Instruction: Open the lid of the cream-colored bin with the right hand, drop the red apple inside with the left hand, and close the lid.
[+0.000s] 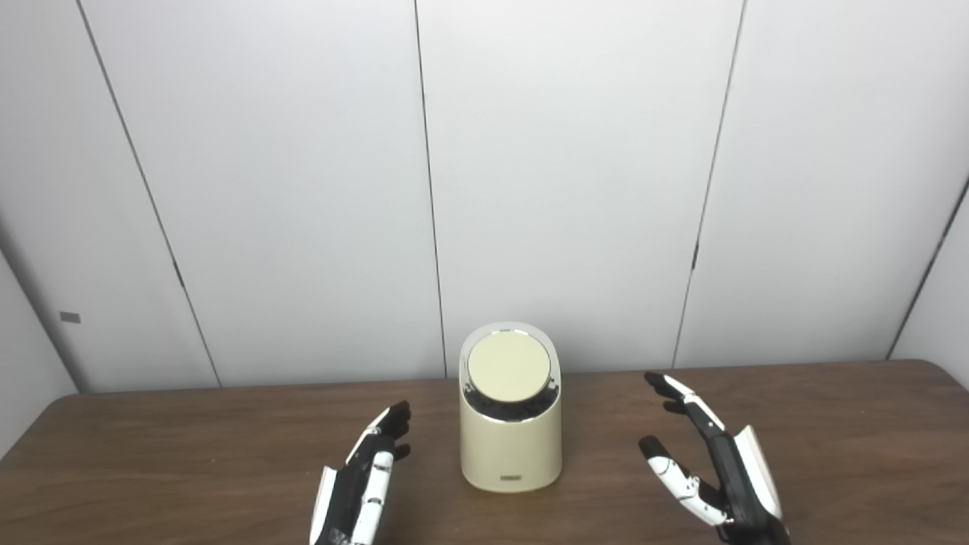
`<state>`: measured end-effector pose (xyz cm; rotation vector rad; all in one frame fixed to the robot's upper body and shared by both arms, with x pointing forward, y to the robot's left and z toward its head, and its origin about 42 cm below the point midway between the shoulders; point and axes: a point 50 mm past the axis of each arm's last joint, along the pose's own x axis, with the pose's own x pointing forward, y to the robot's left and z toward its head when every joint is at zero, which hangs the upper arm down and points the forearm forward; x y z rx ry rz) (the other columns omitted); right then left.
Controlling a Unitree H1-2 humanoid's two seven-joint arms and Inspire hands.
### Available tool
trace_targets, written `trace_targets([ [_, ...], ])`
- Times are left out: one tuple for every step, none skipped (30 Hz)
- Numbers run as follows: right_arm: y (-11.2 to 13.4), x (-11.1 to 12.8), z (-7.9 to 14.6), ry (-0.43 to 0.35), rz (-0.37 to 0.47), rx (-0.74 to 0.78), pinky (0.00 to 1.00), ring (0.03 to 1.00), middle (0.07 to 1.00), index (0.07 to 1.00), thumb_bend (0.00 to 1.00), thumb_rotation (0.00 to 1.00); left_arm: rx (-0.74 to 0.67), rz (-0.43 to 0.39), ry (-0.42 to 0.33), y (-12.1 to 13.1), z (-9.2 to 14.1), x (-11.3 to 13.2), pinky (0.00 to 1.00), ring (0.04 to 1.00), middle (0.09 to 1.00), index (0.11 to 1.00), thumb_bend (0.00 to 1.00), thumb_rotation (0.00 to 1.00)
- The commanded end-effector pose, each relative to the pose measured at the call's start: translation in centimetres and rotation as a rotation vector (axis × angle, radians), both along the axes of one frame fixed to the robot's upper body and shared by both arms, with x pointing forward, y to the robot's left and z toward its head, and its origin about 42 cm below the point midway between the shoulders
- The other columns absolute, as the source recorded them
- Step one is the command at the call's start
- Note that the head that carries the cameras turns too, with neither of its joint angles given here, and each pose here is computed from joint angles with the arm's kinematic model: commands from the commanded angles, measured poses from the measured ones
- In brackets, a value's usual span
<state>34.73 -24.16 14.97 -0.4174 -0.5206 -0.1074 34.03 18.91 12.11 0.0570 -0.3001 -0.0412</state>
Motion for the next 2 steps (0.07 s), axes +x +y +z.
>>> trace_targets([
  [0.79, -1.66, -1.73, 0.055, 0.018, 0.082, 0.82, 0.857, 0.844, 0.814, 0.23, 0.71, 0.043, 0.010, 0.012, 1.36, -1.21, -0.88, 0.84, 0.895, 0.891, 0.884, 0.26, 0.87],
  [0.81, -1.81, -1.97, 0.065, 0.021, 0.096, 0.81, 0.855, 0.843, 0.815, 0.21, 0.67, 0.043, 0.007, 0.013, 1.45, -1.18, -0.93, 0.84, 0.897, 0.895, 0.888, 0.25, 0.88],
])
